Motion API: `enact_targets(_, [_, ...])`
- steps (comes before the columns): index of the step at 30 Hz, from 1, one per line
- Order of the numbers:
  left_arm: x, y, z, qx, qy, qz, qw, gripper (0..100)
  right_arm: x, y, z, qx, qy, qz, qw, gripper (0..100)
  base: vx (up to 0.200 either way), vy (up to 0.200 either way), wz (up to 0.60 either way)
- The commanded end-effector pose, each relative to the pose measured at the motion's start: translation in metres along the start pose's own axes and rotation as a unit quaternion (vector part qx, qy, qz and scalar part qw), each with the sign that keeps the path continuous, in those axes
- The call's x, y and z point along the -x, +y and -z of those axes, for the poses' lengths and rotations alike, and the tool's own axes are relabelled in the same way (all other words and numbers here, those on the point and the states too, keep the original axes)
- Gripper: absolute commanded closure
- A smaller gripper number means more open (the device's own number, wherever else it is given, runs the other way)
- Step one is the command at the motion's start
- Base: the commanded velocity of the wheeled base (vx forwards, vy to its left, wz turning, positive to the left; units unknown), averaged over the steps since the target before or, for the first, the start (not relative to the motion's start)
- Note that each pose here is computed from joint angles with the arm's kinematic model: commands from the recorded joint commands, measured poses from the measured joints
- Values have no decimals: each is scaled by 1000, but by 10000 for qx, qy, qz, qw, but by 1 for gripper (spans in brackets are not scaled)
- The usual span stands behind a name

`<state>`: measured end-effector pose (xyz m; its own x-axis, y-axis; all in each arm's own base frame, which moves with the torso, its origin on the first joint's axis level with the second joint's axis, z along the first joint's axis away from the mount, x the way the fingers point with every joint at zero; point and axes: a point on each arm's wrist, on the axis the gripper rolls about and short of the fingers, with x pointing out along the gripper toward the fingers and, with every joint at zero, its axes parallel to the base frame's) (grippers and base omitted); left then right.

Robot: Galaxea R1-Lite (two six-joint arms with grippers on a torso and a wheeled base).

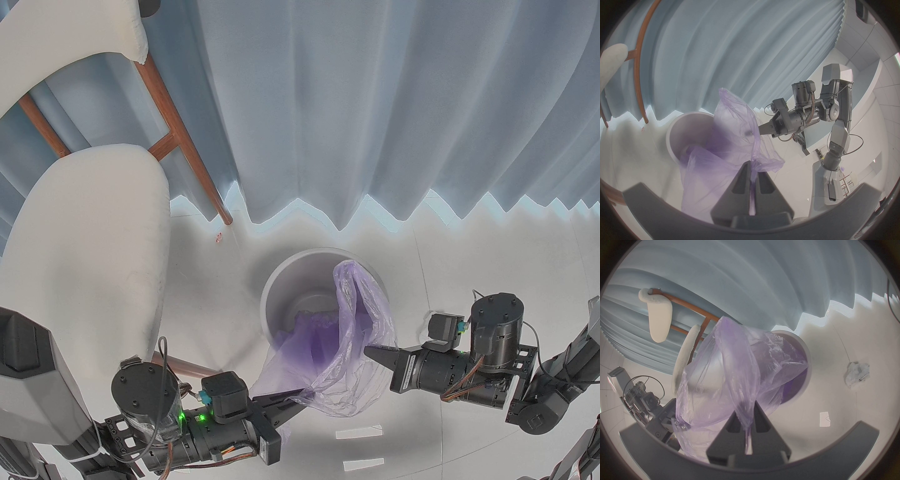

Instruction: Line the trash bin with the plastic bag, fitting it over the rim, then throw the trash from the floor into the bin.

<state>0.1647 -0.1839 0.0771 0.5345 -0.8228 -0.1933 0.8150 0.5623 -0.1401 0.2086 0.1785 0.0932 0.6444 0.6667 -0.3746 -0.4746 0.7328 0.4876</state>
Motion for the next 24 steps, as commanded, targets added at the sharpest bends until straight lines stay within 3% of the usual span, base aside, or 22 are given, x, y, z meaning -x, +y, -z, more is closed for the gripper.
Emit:
enact_targets(1, [0,1,-1,16,-20,0,10000,100,1,-1,-1,-9,-22,14,10000,100,0,0,0])
enact_targets(6, [-3,5,-3,230,-86,-75,9997,100,0,-2,-4,-8,-173,-31,9998,100,0,0,0])
enact_targets(14, [-2,8,-3,165,-85,-121,9998,100,-11,-11,2,19,-416,24,9991,100,0,0,0])
enact_targets(18, [-2,7,-1,161,-46,-110,9998,100,-24,-17,9,355,-800,200,9960,100,0,0,0])
enact_targets(19, [-2,7,-1,162,-47,-118,9998,0,-25,-18,9,372,-858,197,9954,100,0,0,0])
enact_targets(24, [-2,7,-4,156,-105,-103,9998,0,-24,-14,3,413,-1278,-18,9909,100,0,0,0])
